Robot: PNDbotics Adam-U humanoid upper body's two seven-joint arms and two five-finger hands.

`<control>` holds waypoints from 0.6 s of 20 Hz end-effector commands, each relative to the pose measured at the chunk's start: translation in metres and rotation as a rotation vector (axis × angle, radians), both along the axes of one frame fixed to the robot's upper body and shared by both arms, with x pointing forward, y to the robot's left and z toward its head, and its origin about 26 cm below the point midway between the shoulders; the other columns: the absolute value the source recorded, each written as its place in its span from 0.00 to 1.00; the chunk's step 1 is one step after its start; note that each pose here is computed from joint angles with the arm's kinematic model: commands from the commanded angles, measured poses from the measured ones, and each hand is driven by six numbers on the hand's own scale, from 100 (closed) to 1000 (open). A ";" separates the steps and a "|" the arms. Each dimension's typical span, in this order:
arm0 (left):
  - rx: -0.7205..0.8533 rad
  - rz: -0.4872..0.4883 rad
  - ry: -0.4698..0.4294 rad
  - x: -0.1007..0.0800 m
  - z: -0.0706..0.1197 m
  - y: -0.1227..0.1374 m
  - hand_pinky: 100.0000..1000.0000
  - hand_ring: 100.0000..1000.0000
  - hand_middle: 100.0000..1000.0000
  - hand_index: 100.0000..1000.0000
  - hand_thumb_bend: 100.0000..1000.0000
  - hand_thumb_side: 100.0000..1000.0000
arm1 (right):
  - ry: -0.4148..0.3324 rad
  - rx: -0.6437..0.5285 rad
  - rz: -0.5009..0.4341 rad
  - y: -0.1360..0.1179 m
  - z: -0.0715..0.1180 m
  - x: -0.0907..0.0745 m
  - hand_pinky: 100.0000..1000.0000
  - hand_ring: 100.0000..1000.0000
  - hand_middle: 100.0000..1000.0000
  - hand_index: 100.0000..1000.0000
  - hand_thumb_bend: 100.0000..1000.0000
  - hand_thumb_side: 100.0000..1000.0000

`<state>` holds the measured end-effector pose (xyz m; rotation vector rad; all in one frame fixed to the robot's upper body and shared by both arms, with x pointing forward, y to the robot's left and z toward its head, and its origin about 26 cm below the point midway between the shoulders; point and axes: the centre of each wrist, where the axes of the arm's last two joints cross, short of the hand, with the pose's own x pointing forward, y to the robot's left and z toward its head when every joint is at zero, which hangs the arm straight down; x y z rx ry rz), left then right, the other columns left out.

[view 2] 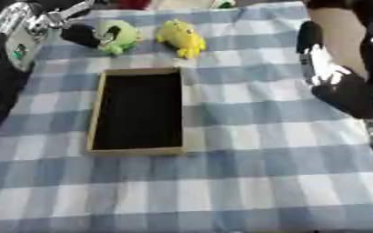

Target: Pick up objects on the table and place them in the box.

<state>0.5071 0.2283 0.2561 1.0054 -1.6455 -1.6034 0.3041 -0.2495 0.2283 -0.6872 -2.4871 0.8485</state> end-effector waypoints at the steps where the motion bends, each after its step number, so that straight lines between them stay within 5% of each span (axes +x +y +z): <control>1: -0.009 0.037 -0.033 0.002 0.012 0.001 0.85 0.84 0.82 0.92 0.10 0.53 | -0.023 -0.003 0.016 0.001 0.008 -0.002 0.77 0.70 0.73 0.83 0.00 0.73; 8: -0.042 0.131 -0.064 0.006 0.001 0.006 0.84 0.84 0.83 0.92 0.13 0.51 | -0.021 -0.001 0.024 0.002 0.008 -0.002 0.77 0.70 0.73 0.83 0.00 0.73; 12: -0.034 0.169 -0.096 0.008 -0.008 0.009 0.83 0.84 0.83 0.92 0.25 0.53 | -0.022 0.000 0.024 0.002 0.008 -0.002 0.77 0.70 0.73 0.83 0.00 0.73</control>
